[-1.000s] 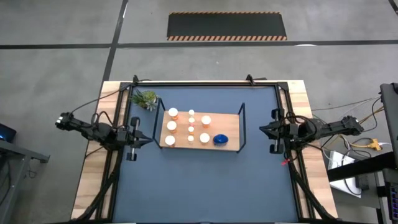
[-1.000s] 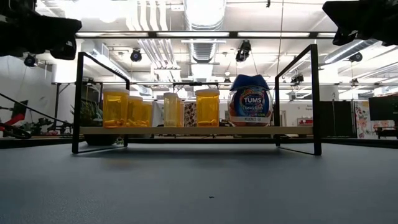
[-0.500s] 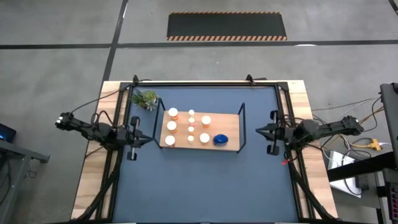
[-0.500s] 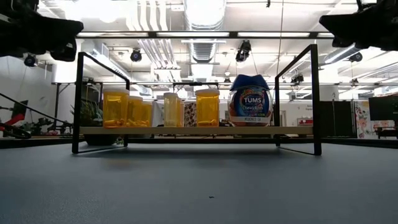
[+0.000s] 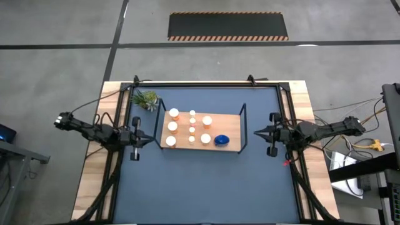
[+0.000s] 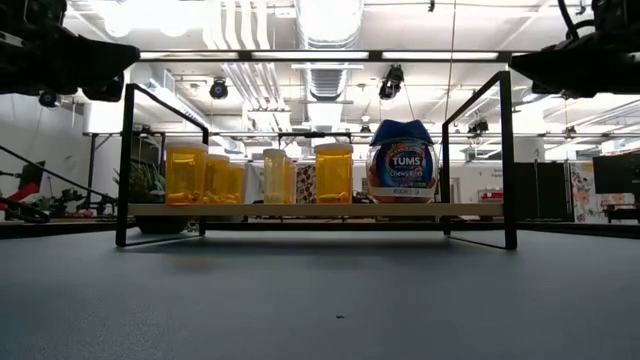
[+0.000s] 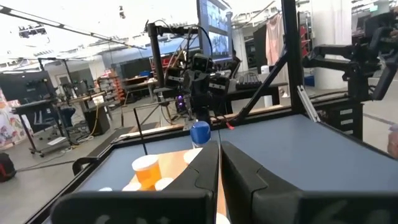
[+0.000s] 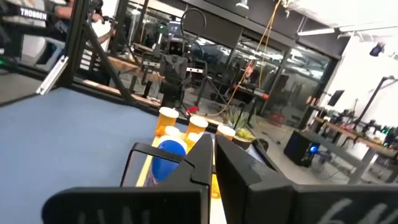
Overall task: Pick and place medicine bottles onto shelf by color
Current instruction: Return to Home Position
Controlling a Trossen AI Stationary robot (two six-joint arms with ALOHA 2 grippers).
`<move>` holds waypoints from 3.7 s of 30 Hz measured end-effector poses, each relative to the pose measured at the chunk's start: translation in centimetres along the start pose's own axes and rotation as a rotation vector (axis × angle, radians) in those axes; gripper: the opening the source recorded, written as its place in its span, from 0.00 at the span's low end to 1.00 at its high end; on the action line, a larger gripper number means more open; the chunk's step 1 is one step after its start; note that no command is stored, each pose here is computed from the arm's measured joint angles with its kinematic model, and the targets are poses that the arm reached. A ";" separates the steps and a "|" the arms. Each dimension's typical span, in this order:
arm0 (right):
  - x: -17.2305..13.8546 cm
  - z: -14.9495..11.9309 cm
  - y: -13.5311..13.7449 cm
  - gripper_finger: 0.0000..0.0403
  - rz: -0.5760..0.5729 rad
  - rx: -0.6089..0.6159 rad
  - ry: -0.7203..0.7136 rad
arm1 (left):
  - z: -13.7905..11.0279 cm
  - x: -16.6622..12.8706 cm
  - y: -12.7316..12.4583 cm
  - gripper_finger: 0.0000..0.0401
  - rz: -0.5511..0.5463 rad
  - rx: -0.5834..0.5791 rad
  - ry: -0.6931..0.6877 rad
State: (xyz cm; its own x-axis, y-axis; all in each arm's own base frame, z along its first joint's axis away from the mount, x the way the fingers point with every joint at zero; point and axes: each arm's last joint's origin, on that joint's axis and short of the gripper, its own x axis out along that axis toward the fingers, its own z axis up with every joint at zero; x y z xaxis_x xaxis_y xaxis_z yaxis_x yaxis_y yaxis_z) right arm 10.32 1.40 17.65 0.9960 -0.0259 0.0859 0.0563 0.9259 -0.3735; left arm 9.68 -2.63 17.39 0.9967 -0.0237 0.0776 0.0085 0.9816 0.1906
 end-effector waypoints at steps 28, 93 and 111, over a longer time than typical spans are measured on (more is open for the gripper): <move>0.0 0.0 0.0 0.02 0.000 0.064 -0.001 | -0.2 0.1 -0.1 0.00 -0.002 0.009 0.020; 0.0 0.0 0.0 0.02 0.000 0.064 -0.001 | -0.3 0.2 -0.1 0.00 0.000 0.011 0.027; 0.0 0.0 0.0 0.02 0.000 0.064 -0.001 | -0.3 0.2 -0.1 0.00 -0.002 0.011 0.026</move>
State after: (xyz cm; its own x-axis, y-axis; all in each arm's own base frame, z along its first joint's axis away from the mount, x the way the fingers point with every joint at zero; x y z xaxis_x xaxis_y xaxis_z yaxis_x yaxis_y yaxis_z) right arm 10.32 1.40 17.66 0.9959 -0.0254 0.0872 0.0516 0.9482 -0.3134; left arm 9.86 -2.68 17.14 0.9984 -0.0209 0.0516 0.0101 0.9795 0.2012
